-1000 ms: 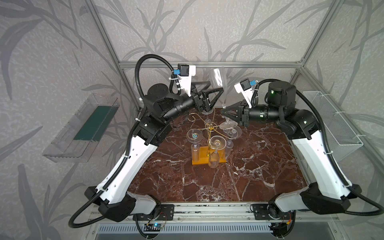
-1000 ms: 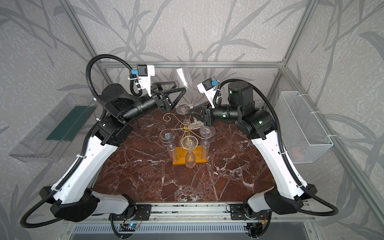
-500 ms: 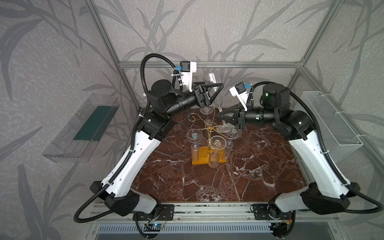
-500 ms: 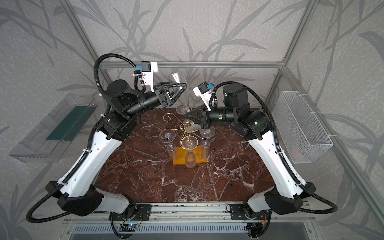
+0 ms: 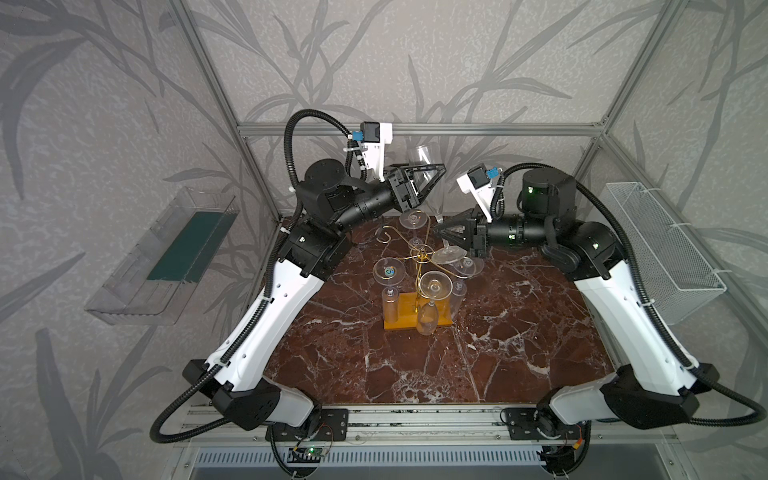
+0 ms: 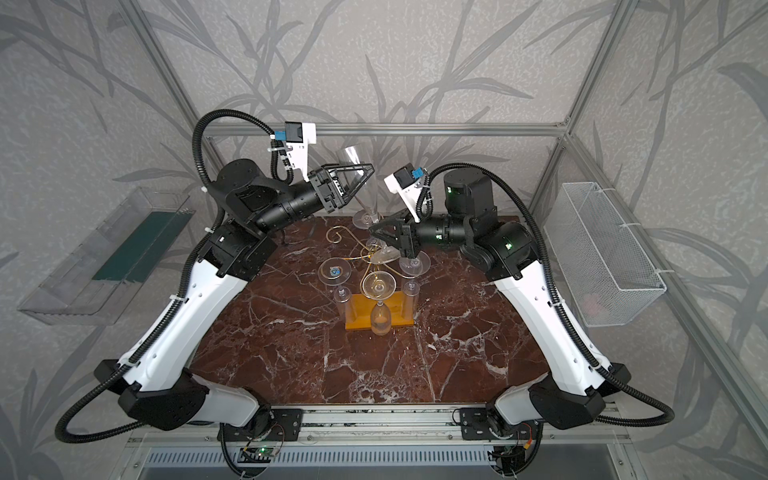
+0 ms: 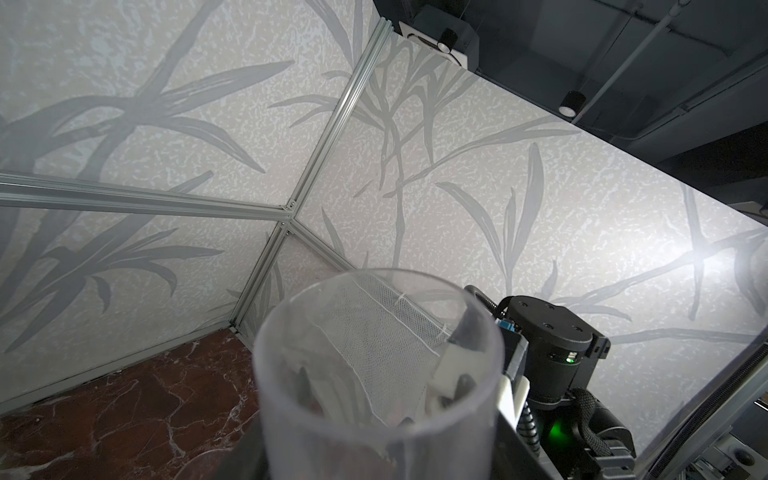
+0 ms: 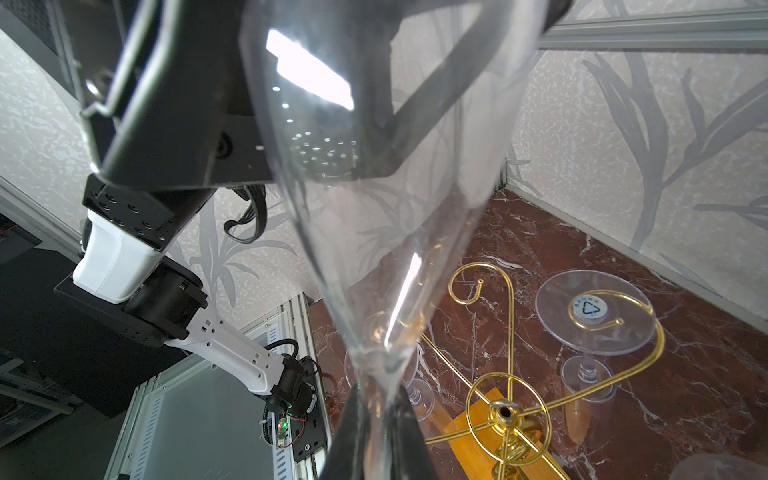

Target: Take the wine glass off the wine glass rack

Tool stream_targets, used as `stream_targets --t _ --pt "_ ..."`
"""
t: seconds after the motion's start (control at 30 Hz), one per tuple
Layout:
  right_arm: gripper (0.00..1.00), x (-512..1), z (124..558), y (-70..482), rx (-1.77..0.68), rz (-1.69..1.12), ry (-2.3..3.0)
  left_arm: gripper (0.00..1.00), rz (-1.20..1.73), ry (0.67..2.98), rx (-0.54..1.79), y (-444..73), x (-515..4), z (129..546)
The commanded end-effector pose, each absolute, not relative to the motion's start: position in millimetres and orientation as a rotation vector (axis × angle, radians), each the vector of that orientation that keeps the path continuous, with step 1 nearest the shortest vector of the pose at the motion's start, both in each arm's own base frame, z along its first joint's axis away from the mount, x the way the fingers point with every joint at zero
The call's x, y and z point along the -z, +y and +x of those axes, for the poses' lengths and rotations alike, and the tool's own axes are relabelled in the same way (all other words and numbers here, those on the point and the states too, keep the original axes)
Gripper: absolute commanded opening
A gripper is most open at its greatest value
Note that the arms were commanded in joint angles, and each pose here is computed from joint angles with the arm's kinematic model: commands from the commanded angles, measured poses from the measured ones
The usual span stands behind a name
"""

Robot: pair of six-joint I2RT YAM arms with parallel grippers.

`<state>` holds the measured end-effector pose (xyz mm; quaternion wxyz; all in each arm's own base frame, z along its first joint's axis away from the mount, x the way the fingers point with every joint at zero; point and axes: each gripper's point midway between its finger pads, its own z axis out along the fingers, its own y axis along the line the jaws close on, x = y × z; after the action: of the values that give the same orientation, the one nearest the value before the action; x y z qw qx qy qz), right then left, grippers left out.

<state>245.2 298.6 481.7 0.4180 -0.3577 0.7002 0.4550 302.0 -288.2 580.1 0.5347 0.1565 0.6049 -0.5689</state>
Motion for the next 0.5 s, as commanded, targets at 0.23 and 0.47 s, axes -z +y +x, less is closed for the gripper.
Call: stream_targets --t 0.23,0.47 --pt "0.68 -496.7 241.0 294.3 -1.102 -0.904 1.686 0.39 0.344 1.363 1.266 -271.5 -594.1 303.5" --pt "0.78 -514.8 239.8 284.4 -1.028 -0.895 1.641 0.39 0.279 1.365 1.225 -252.2 -595.6 316.4"
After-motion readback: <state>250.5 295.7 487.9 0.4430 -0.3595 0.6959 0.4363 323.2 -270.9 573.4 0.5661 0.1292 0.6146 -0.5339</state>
